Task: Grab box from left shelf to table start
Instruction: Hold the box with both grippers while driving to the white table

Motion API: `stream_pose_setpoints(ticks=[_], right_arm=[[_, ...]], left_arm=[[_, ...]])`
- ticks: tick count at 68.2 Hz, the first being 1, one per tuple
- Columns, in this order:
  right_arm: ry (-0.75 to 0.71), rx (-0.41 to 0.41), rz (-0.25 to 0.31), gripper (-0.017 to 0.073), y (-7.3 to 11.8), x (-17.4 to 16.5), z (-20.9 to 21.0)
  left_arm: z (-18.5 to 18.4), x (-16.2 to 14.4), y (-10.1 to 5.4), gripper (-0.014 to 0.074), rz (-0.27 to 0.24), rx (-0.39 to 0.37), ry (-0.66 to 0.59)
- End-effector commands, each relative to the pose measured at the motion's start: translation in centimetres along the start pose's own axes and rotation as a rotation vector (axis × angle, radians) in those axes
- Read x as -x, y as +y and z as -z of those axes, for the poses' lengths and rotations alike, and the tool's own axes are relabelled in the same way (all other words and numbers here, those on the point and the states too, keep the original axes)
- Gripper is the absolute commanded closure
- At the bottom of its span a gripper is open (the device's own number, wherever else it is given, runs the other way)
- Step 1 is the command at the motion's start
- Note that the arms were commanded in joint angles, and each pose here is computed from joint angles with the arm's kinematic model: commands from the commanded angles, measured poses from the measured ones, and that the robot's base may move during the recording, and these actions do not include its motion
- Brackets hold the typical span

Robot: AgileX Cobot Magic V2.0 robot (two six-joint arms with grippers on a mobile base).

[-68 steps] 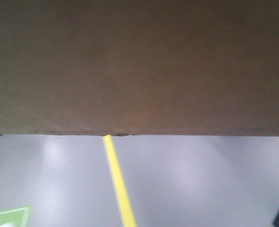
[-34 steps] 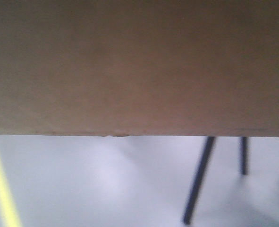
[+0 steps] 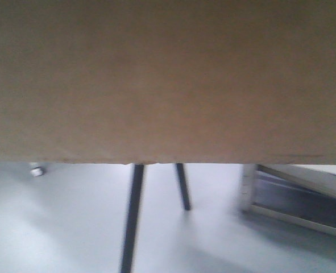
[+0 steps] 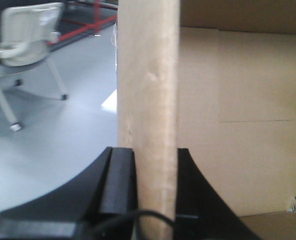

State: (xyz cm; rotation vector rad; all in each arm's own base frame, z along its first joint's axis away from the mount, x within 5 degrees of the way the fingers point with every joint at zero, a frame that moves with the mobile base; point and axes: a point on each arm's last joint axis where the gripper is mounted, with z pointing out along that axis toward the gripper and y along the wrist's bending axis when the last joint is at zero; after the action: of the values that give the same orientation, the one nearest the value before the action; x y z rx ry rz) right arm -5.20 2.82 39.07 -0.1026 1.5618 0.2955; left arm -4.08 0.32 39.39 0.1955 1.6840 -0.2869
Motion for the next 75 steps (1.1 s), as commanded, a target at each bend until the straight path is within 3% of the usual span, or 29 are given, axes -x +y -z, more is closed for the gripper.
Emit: stream_pose_setpoints(ticks=[1, 75], right_arm=[[-0.169, -0.033, 0.020, 0.0502, -0.17, 2.23, 0.07], [-0.169, -0.033, 0.020, 0.0502, -0.17, 2.23, 0.07]], left_arm=[[0.45, 2.47, -0.28, 0.0685, 0.034, -0.043, -0.199], [0.45, 2.47, -0.28, 0.0685, 0.034, -0.043, -0.199]])
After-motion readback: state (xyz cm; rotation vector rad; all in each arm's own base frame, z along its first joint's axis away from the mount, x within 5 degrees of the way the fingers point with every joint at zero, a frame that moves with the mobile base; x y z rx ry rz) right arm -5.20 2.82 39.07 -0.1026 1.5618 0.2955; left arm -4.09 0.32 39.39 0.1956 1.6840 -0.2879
